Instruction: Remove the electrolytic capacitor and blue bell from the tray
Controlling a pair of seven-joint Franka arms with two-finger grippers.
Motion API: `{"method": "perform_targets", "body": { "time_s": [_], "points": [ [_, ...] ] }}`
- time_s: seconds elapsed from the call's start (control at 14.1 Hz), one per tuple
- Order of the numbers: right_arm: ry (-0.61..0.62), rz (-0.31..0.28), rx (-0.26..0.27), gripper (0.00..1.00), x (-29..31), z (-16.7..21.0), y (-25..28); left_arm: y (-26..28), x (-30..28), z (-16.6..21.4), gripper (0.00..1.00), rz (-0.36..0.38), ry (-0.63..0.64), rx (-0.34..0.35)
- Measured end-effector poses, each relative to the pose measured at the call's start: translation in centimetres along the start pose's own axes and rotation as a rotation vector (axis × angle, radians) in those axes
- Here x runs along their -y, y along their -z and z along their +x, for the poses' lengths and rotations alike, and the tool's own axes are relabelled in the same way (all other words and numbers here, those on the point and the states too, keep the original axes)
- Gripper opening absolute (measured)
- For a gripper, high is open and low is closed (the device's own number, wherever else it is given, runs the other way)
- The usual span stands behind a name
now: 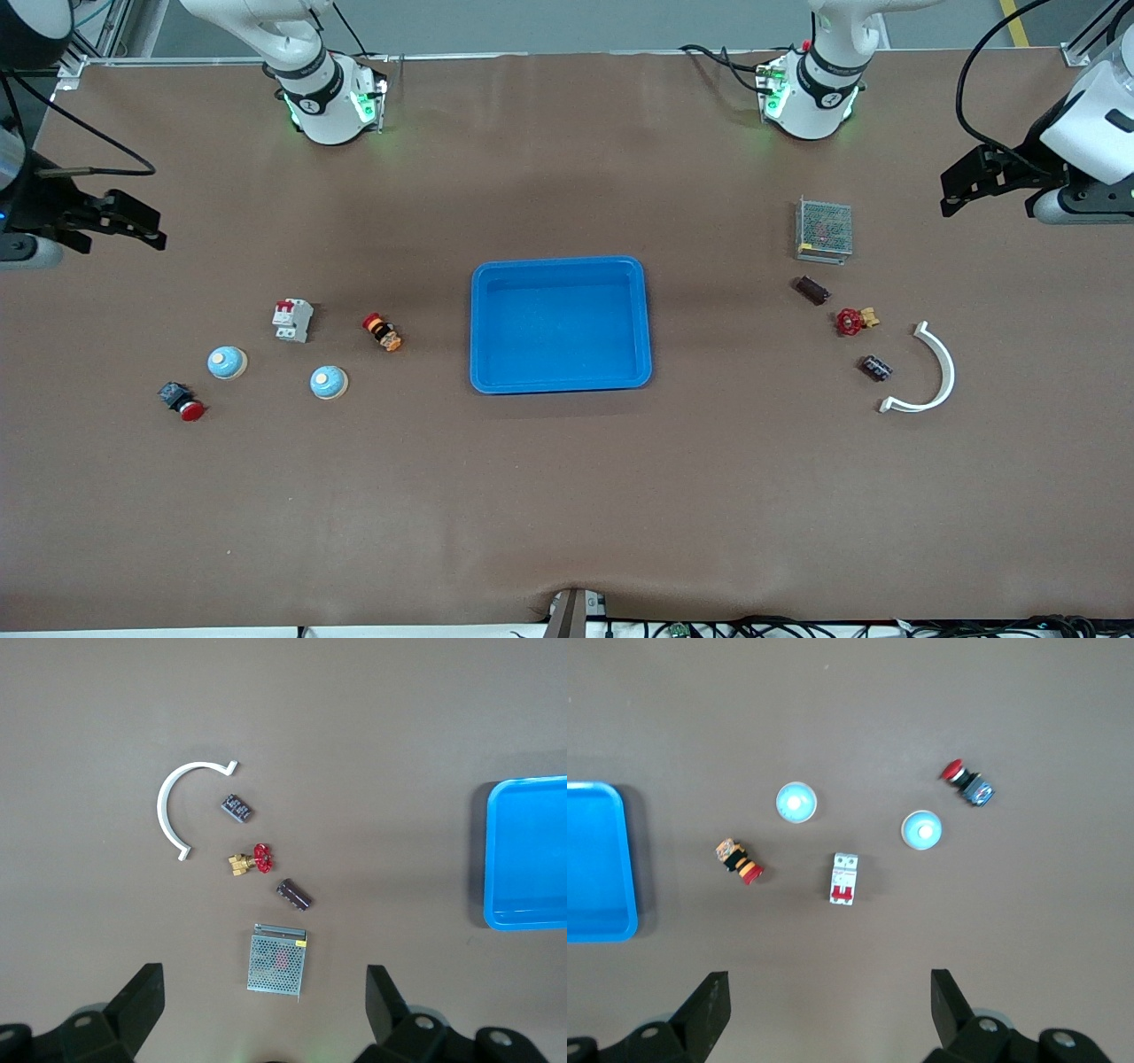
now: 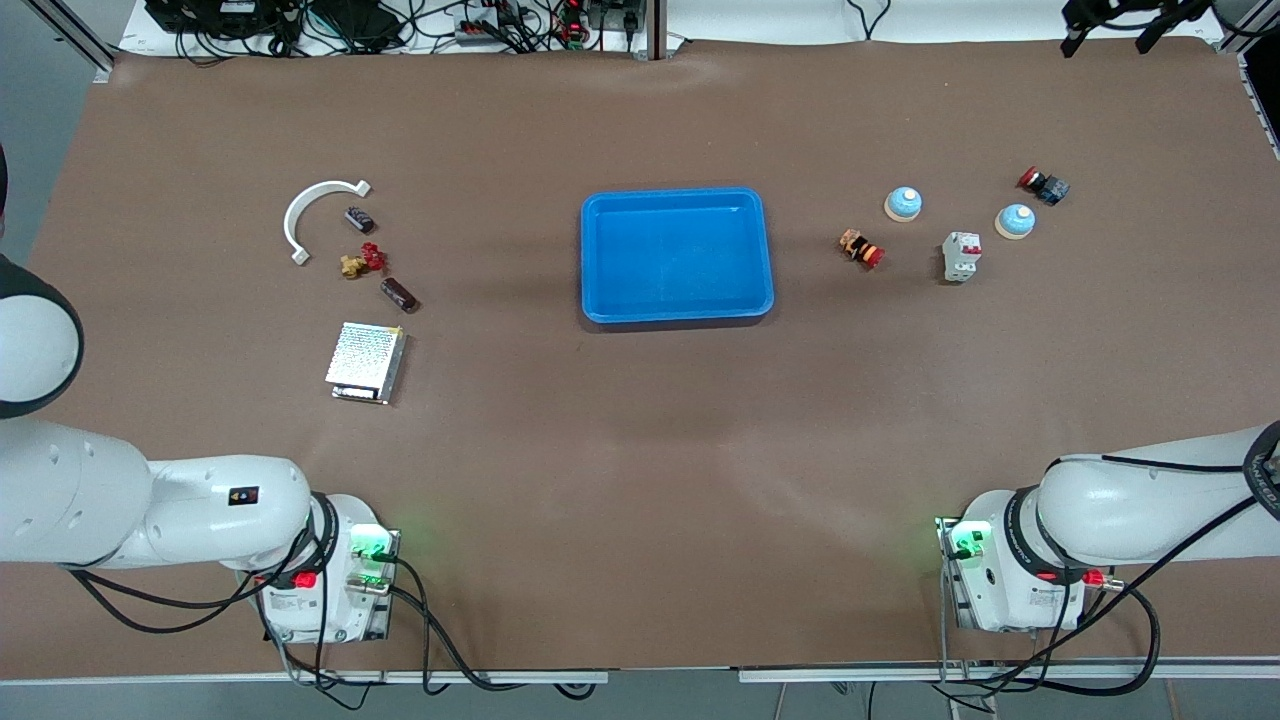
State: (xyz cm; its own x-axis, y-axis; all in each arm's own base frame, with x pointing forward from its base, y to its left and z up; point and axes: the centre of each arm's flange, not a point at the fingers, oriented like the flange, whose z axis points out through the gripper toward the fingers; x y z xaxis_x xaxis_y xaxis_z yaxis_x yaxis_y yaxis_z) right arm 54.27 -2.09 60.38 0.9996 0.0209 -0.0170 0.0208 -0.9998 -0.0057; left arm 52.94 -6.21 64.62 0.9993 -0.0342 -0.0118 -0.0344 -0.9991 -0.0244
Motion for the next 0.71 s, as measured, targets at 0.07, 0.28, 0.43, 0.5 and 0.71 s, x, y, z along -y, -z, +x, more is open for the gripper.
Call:
{"method": "perform_targets", "body": {
  "time_s": [0.07,0.28,0.43,0.5,0.71],
  "points": [
    [-0.005,-0.001,-0.013,1.00,-0.2,0.0,0.6,0.1,0.0,0.0,1.00,0.000,0.000,-0.002],
    [-0.008,-0.003,-0.044,1.00,-0.4,0.1,2.1,0.4,0.0,0.0,1.00,-0.001,0.000,-0.008],
    [-0.007,-0.004,-0.062,1.00,-0.3,0.2,2.9,0.5,0.0,0.0,1.00,-0.001,0.000,-0.009],
    [-0.007,-0.004,-0.070,1.00,-0.3,0.2,3.3,0.5,0.1,0.0,1.00,-0.001,0.001,-0.009],
    [-0.007,-0.006,-0.085,1.00,-0.3,0.3,4.0,0.5,0.1,0.0,1.00,-0.001,0.002,-0.010]
  ]
}}
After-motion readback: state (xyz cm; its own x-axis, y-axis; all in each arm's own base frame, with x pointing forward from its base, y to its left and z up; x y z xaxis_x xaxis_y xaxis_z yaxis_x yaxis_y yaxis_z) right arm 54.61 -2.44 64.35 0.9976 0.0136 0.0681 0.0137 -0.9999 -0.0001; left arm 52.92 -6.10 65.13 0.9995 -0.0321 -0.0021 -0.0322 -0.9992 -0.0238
